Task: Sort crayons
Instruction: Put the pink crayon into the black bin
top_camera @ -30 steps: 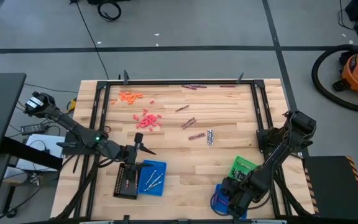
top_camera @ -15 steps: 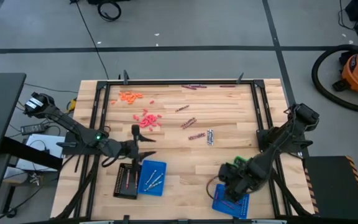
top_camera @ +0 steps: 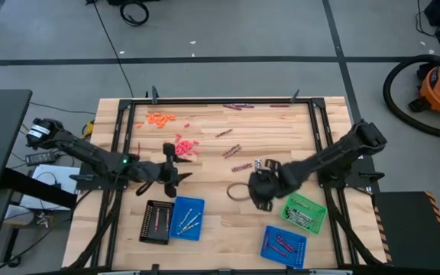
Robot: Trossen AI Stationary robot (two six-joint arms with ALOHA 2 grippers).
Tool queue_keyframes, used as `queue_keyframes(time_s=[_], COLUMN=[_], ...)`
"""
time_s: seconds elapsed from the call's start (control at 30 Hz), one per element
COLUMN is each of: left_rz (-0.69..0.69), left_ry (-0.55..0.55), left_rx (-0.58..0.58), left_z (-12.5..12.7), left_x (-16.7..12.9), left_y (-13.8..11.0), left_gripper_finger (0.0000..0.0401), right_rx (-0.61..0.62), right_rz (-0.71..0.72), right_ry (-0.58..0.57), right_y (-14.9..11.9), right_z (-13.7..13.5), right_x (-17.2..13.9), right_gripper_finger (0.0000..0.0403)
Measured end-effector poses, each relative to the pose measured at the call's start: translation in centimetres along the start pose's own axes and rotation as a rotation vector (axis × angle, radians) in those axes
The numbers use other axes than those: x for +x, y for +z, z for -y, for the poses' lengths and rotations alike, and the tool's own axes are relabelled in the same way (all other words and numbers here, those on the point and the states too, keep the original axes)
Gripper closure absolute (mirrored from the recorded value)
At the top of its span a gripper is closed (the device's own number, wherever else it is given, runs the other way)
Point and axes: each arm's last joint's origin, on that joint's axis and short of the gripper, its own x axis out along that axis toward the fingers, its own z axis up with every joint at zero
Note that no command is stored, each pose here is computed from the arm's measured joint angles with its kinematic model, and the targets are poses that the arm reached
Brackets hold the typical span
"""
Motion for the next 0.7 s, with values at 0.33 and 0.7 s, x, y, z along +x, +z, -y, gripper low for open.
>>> queue_keyframes(time_s=[0.33, 0.7], left_rz=[-0.063, 0.017], left_ry=[0.082, 0.044], left_rx=[-0.047, -0.091], left_z=[-2.4, -1.5], left_x=[1.2, 1.7], left_y=[-1.0, -4.4], left_gripper_finger=[0.0175, 0.0175], right_rx=[-0.152, -0.156], right_rz=[0.091, 0.226], right_ry=[-0.075, -0.044], right_y=[4.0, 7.4], right_z=[5.7, 11.5], right_x=[1.8, 3.3], right_gripper_finger=[0.029, 0.029])
